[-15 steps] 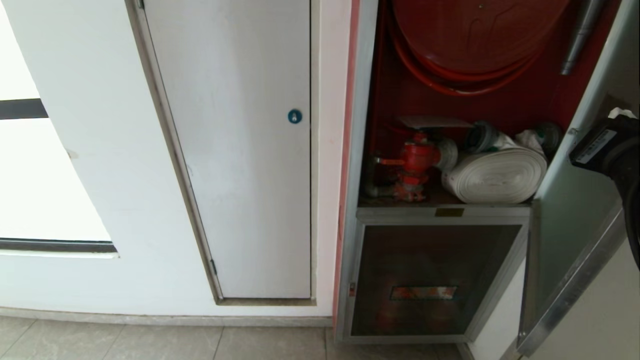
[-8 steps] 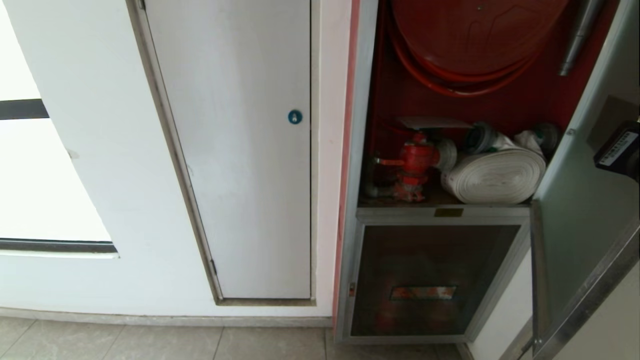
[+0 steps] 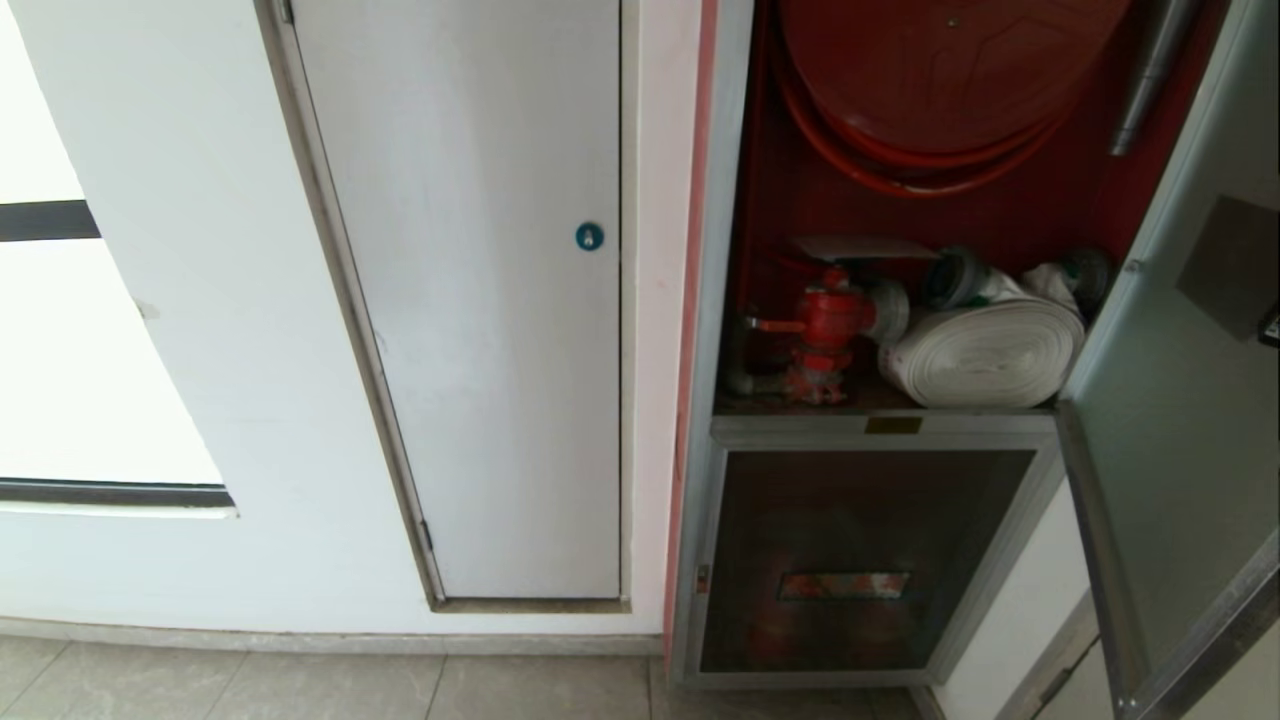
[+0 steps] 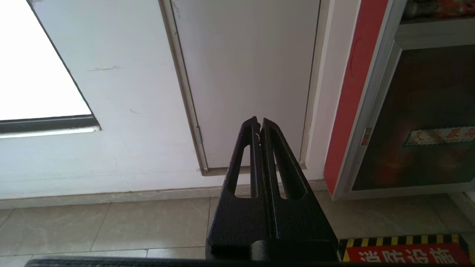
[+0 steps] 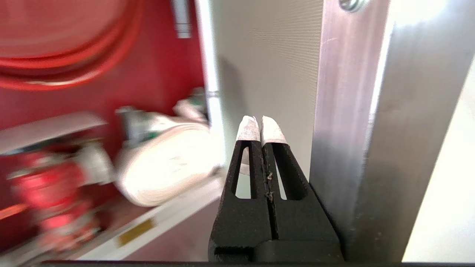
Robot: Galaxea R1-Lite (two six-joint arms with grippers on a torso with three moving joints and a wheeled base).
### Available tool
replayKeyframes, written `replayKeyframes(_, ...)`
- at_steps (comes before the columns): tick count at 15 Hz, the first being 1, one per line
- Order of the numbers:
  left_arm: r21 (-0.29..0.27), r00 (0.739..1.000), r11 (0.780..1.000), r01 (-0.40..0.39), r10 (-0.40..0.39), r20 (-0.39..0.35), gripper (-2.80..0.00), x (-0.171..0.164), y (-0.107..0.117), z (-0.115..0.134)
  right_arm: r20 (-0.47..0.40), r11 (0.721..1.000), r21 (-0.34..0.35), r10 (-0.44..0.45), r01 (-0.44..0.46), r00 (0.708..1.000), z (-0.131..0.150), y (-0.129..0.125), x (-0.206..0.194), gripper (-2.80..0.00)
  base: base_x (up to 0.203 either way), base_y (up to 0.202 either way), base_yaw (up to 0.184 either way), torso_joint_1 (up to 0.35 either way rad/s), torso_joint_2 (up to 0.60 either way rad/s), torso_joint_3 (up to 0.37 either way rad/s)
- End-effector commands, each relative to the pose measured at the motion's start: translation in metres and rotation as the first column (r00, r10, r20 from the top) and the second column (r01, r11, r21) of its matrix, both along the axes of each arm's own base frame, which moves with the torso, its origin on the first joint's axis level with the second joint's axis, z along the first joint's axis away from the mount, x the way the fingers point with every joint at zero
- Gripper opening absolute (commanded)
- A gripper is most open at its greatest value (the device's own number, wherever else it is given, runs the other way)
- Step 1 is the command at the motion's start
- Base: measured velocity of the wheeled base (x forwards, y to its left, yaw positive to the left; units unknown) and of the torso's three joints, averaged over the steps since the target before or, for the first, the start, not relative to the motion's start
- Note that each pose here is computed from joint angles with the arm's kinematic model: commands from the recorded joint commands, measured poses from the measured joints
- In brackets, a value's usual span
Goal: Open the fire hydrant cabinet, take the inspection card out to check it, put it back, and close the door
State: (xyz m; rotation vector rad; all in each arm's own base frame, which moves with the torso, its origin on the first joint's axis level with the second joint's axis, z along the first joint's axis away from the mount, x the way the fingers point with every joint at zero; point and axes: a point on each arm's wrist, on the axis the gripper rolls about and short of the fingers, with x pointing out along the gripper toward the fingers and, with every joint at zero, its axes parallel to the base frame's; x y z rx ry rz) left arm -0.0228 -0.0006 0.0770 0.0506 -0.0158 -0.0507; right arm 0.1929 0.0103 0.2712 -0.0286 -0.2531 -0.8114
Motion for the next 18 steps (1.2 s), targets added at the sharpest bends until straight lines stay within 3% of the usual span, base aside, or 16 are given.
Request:
replayKeyframes(1, 0.0, 1.0, 1.0, 0.0, 0.0, -0.011, -2.8, 0.001, 0.0, -0.003, -0.012, 0.998, 0.004, -0.066, 0.066, 0.998, -0.002, -0.01, 0.001, -2.8, 0.0, 0.0, 0.0, 0.0, 0.0, 0.0)
replayKeyframes(7, 0.0, 1.0, 1.0, 0.0, 0.0, -0.011, -2.8, 0.001, 0.0, -0.003, -0.031, 0.989, 0.001, -0.15, 0.15, 0.988, -0.009, -0.026, -0.011, -2.8, 0.0, 0.0, 0.0, 0.0, 0.0, 0.0)
replayKeyframes(10, 0.0, 1.0, 1.0, 0.0, 0.0, -0.011, -2.8, 0.001, 0.0, -0.003, -0.05, 0.969, -0.003, -0.248, 0.249, 0.967, -0.014, -0.045, -0.013, -2.8, 0.0, 0.0, 0.0, 0.0, 0.0, 0.0)
replayKeyframes(14, 0.0, 1.0, 1.0, 0.0, 0.0, -0.011, -2.8, 0.001, 0.0, -0.003, -0.057, 0.949, -0.004, -0.313, 0.314, 0.948, -0.015, -0.057, -0.015, -2.8, 0.0, 0.0, 0.0, 0.0, 0.0, 0.0)
replayKeyframes(18, 0.0, 1.0, 1.0, 0.0, 0.0, -0.011, -2.8, 0.001, 0.0, -0.003, -0.074, 0.909, -0.009, -0.416, 0.417, 0.906, -0.019, -0.077, -0.019, -2.8, 0.0, 0.0, 0.0, 0.0, 0.0, 0.0)
